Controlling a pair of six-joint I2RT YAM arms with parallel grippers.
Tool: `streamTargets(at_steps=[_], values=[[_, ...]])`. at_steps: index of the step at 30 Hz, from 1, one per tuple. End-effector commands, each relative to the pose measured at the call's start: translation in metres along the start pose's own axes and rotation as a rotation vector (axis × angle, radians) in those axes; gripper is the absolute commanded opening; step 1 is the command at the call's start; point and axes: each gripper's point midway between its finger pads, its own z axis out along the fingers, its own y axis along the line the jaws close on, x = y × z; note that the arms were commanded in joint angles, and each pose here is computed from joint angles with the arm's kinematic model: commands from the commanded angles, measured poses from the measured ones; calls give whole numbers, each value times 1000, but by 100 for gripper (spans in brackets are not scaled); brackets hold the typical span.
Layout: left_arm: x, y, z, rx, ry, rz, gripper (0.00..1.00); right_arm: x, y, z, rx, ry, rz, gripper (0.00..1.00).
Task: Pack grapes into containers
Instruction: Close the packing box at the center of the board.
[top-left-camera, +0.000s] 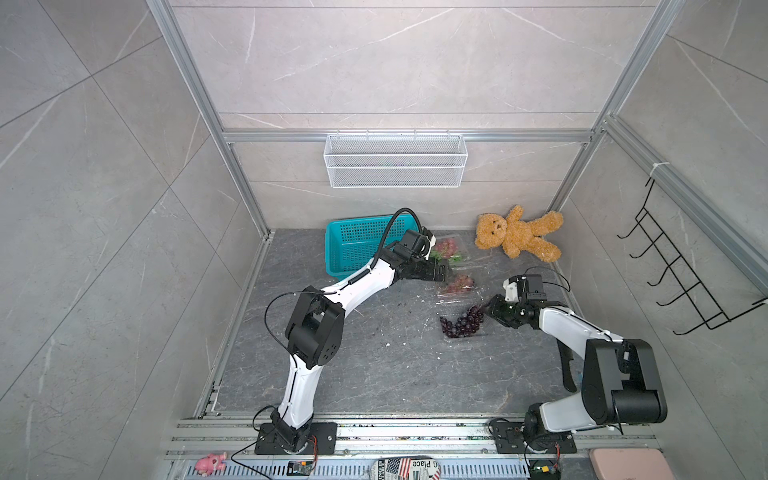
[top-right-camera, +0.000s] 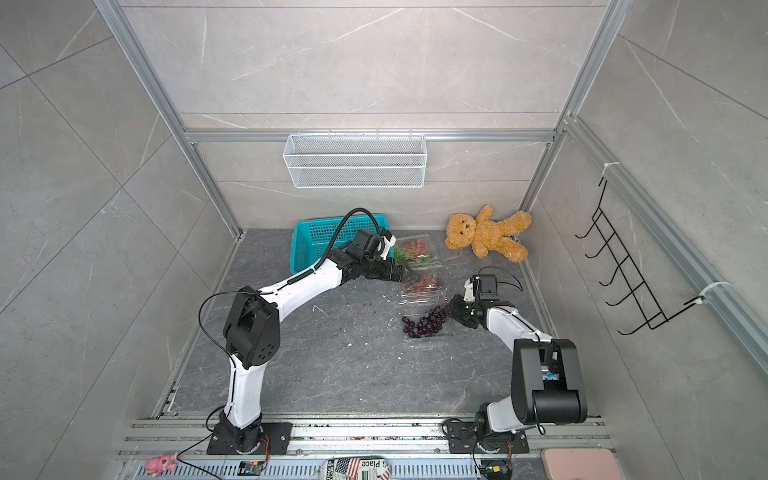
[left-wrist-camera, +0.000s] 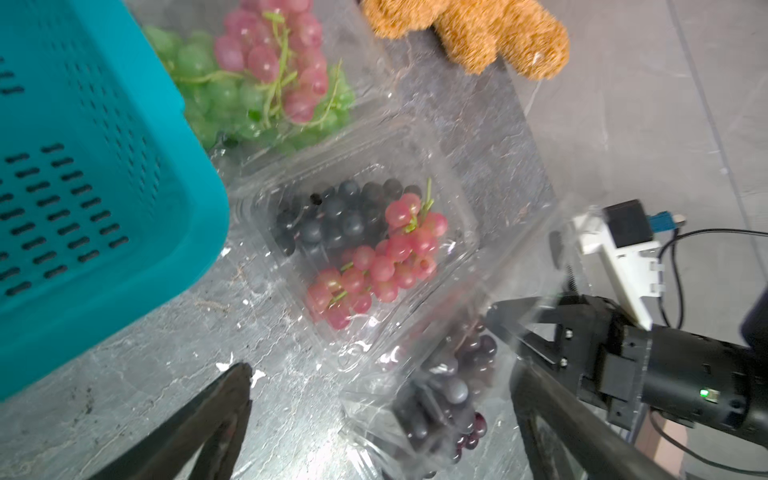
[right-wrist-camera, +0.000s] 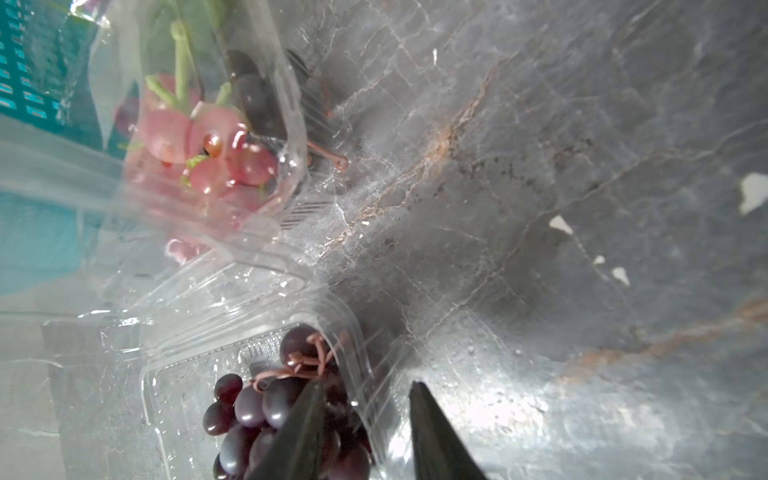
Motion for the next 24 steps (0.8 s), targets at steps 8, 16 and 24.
streamTargets(at_steps=[8, 16, 24], values=[[-10, -27, 3, 133, -18, 8, 99, -2, 12, -26, -8, -33, -29, 57], [-9, -43, 1, 178, -18, 15, 99, -9, 25, -52, -36, -84, -35, 87], [-2, -62, -1, 206, -13, 32, 100, -31, 49, -90, -148, -155, 3, 99]])
